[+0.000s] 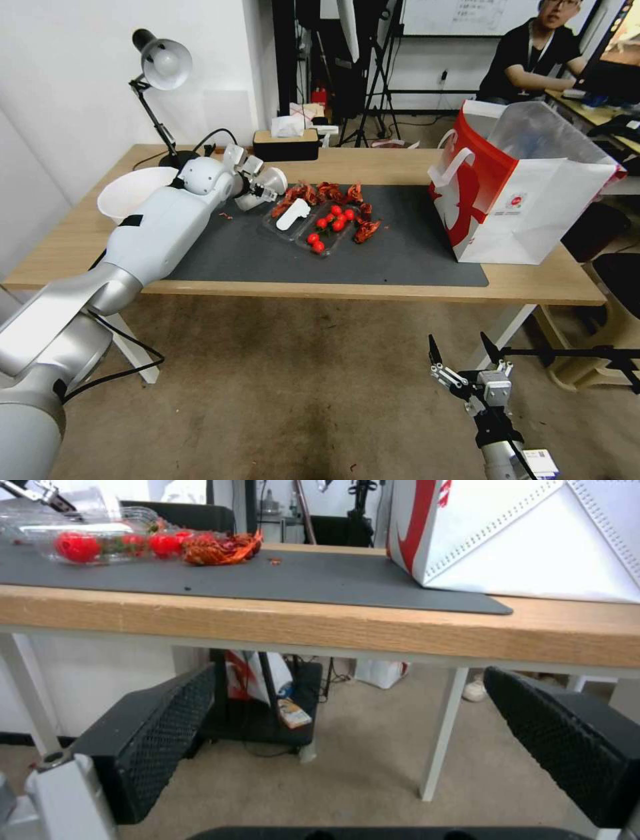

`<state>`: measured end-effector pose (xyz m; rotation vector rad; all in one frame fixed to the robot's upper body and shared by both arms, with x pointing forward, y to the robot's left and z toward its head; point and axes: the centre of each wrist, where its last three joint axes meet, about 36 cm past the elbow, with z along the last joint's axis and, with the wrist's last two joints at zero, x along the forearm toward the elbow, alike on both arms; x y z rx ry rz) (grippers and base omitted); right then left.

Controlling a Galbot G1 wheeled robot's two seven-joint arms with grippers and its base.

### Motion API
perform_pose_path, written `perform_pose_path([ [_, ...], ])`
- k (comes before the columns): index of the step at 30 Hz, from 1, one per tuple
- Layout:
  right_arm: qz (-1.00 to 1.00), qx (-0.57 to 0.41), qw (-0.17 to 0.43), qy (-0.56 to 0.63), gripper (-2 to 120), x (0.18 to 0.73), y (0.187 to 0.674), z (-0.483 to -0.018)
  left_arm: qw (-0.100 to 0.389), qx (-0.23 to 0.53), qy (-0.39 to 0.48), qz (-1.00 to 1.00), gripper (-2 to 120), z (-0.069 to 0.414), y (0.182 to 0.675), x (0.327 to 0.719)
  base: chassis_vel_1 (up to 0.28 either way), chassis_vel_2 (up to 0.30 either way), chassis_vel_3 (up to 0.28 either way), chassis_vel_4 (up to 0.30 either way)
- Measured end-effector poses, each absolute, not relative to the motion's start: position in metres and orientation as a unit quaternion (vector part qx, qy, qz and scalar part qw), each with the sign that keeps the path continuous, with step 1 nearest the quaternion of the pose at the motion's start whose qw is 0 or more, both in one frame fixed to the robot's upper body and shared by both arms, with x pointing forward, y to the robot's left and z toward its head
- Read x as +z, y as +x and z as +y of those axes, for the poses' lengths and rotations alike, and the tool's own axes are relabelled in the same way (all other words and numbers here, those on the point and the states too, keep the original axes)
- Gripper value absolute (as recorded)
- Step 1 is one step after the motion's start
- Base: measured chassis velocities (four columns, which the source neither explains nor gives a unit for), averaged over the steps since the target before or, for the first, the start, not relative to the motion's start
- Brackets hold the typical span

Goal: Pick up the trash from the table and place it into the takeout bag.

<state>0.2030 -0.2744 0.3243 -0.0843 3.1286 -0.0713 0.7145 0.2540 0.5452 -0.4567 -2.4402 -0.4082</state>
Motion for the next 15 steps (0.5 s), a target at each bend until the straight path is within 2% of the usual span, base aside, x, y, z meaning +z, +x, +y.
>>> perform_pose_path([
  [4, 0.999, -0.022, 0.006, -0.027, 100, 0.324, 0.203, -0.274, 0.314, -0.155, -0.154, -0.924, 91, 0.254, 0.718, 0.539, 0.0, 0.0, 0.0, 0.0],
  [7, 0.999, -0.023, 0.006, -0.027, 100, 0.324, 0.203, -0.274, 0.317, -0.166, -0.138, -0.924, 79, 0.256, 0.721, 0.533, 0.0, 0.0, 0.0, 0.0],
  [8, 0.999, -0.023, 0.006, -0.027, 100, 0.324, 0.203, -0.274, 0.317, -0.166, -0.138, -0.924, 79, 0.256, 0.721, 0.533, 0.0, 0.0, 0.0, 0.0],
  [11, 0.999, -0.022, 0.005, -0.027, 100, 0.324, 0.203, -0.274, 0.314, -0.168, -0.13, -0.925, 62, 0.258, 0.721, 0.533, 0.0, 0.0, 0.0, 0.0],
  [15, 0.999, -0.021, 0.005, -0.028, 100, 0.323, 0.203, -0.273, 0.303, -0.165, -0.132, -0.929, 53, 0.257, 0.718, 0.537, 0.0, 0.0, 0.0, 0.0],
])
